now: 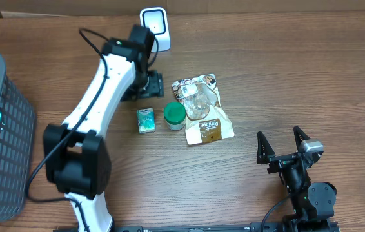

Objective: Scan the item barcode

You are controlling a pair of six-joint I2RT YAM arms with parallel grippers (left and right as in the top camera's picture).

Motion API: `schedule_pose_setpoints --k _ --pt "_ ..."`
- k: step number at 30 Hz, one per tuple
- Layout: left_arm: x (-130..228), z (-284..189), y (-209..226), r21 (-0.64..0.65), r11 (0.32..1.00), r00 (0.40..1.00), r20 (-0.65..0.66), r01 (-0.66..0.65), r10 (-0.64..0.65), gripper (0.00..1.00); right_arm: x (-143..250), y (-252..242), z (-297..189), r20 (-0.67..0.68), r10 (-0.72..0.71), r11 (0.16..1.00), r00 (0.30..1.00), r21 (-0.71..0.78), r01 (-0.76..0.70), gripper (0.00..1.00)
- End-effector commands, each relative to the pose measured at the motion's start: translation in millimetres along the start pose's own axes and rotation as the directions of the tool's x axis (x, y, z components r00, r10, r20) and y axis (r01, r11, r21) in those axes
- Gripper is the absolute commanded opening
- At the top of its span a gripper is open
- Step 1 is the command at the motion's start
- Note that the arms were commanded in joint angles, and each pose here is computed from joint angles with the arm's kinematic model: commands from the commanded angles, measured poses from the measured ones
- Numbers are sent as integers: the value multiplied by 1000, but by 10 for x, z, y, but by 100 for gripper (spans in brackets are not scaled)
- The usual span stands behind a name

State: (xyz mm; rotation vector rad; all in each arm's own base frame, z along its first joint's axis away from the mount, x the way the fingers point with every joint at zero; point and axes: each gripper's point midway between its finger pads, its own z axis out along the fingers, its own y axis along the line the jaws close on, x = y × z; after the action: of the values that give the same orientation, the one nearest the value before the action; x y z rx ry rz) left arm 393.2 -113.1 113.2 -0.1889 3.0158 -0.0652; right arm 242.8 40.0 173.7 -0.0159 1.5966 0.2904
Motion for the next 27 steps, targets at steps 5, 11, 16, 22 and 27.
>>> schedule_pose_setpoints --k 5,11,16,22,27 --pt "-354 -1966 676 49 995 892 441 84 -97 100 24 -4 2 2 2 1000 1000 0 -2 100" --pt "-151 -2793 2021 48 924 718 615 379 -326 100 24 -4 2 2 2 1000 1000 0 -2 100" --pt "211 -2778 3117 39 739 567 614 673 -549 91 24 -4 2 2 2 1000 1000 0 -2 100" --pt "533 -2225 3943 23 528 433 544 849 -719 87 24 -4 2 2 2 1000 1000 0 -2 100" --pt "594 -1505 4284 -56 562 515 484 825 -708 90 24 -4 2 2 2 1000 1000 0 -2 100"
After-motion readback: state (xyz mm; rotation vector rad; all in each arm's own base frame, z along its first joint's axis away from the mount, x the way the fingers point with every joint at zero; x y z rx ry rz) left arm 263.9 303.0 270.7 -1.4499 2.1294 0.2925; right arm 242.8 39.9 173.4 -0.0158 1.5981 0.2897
